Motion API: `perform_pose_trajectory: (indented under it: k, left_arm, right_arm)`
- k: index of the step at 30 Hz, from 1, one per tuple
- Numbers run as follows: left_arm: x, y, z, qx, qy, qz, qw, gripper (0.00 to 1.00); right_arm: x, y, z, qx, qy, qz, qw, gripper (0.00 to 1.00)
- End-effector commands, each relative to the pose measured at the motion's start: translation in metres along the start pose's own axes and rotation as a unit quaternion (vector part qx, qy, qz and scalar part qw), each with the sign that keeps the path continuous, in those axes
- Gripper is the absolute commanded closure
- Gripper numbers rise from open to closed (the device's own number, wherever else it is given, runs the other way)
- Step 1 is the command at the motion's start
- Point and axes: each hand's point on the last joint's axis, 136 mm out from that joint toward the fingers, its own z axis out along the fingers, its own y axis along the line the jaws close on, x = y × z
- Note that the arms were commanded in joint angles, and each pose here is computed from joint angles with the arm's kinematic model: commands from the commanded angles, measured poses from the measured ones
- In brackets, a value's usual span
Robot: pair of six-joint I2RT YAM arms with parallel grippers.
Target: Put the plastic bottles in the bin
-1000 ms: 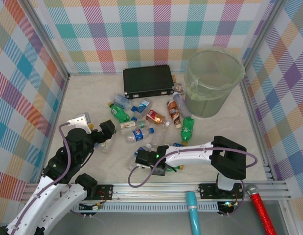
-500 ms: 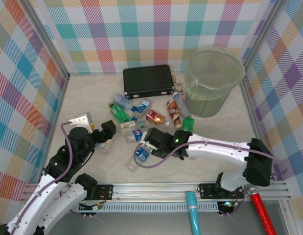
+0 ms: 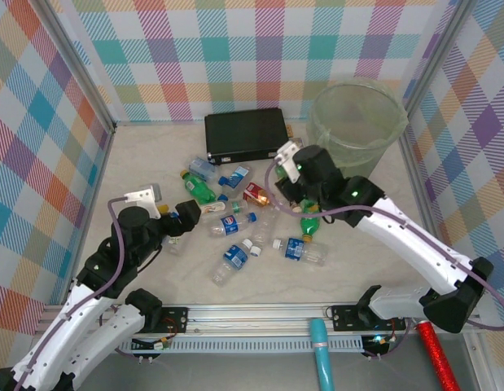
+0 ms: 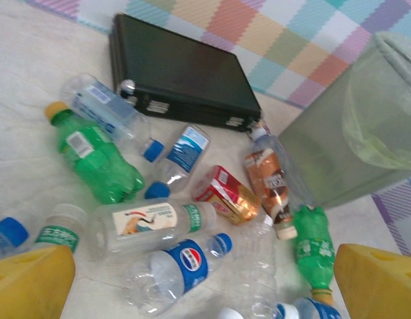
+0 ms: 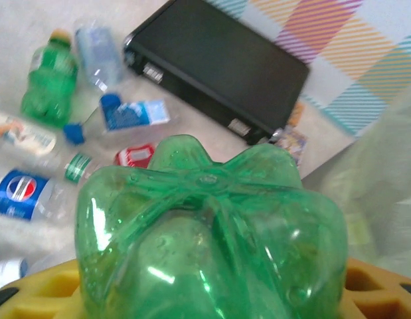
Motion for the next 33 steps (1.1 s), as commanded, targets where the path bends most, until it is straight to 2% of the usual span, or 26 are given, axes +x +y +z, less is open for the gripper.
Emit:
perform_pose_trajectory:
  k: [1,5,9,19,26,33]
  left_arm:
    - [0.0,-0.029,0.003,0.066,0.018,0.002,0.998,0.0]
    - [0.007,-0.041,0.011,0.083,0.038,0.013,0.996,0.0]
    - [0.014,-0.051,0.017,0.091,0.049,0.024,0.994,0.0]
    - [0.03,-0.064,0.023,0.09,0.071,0.051,0.992,0.0]
    - [0.033,-0.062,0.024,0.079,0.072,0.057,0.993,0.0]
    - [0.028,-0.056,0.018,0.053,0.08,0.062,0.993,0.0]
  right_arm:
    - [-0.047,-0.039,-0.028,0.038,-0.086,0.063,0.994,0.45]
    - [-0.071,-0.086,-0.043,0.098,-0.133,0.11,0.98,0.44]
    - [-0.081,-0.137,-0.05,0.166,-0.17,0.173,0.956,0.45]
    - [-0.073,-0.243,-0.032,0.241,-0.183,0.278,0.912,0.44]
    - [-0.052,-0.269,0.021,0.238,-0.122,0.296,0.917,0.42]
    - [-0.03,-0.257,0.06,0.203,-0.074,0.305,0.928,0.37]
